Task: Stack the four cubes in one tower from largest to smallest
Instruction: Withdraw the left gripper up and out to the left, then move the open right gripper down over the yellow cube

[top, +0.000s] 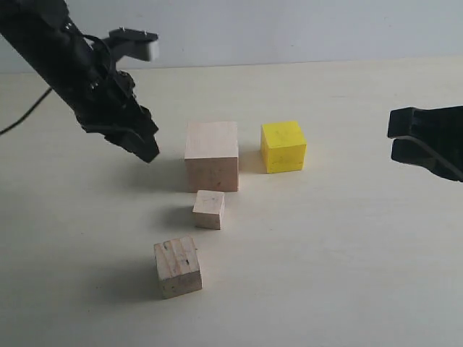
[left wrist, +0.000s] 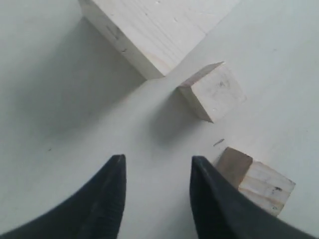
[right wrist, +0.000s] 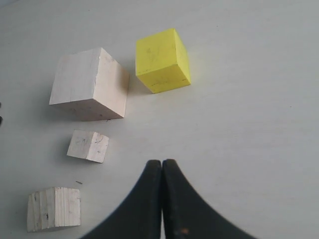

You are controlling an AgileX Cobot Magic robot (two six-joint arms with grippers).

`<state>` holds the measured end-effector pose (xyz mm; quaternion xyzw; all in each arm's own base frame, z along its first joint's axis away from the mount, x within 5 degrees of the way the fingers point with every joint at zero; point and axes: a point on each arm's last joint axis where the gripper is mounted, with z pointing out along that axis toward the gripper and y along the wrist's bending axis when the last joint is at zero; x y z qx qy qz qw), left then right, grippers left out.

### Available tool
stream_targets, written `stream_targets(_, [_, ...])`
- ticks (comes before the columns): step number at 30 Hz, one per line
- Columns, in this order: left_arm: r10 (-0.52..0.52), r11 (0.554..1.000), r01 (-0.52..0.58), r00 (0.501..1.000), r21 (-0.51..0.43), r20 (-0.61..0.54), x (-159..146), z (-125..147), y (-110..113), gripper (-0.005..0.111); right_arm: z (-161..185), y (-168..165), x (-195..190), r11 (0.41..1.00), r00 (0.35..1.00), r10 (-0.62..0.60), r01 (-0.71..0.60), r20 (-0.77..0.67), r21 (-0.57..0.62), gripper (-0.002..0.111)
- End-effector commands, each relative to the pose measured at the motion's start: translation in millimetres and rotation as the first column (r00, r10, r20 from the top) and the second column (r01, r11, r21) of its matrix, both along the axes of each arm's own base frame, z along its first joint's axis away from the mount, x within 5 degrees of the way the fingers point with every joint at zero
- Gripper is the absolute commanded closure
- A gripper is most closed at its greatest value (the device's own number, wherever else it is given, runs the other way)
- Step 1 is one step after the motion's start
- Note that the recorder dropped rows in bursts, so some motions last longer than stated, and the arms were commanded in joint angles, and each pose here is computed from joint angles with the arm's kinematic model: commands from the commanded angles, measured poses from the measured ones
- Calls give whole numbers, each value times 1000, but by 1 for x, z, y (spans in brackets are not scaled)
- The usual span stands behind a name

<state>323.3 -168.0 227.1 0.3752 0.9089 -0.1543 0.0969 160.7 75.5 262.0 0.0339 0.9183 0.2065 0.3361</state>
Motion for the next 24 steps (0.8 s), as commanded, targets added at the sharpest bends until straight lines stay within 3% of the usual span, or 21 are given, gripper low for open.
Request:
stream_targets(1, [37, 999, -35, 987, -14, 157, -17, 55, 13, 75, 5, 1, 4, 999, 996, 42, -39, 84, -35, 108])
stream_targets(8, [130, 987, -92, 940, -132, 316, -44, 113, 24, 81, 18, 3, 17, 996, 952, 72, -56, 296, -62, 108])
stream_targets(13, [161, 977, -90, 905, -194, 394, -67, 146, 34, 81, 30, 9, 31, 983, 937, 153, -111, 314, -146, 103])
stream_targets(19, [262, 942, -99, 814, -321, 518, -102, 192, 50, 81, 62, 18, 52, 969, 896, 211, -139, 391, -203, 79])
stream_targets(24, [313, 922, -106, 768, -371, 559, -131, 215, 64, 81, 64, 31, 83, 965, 905, 222, -150, 362, -217, 44])
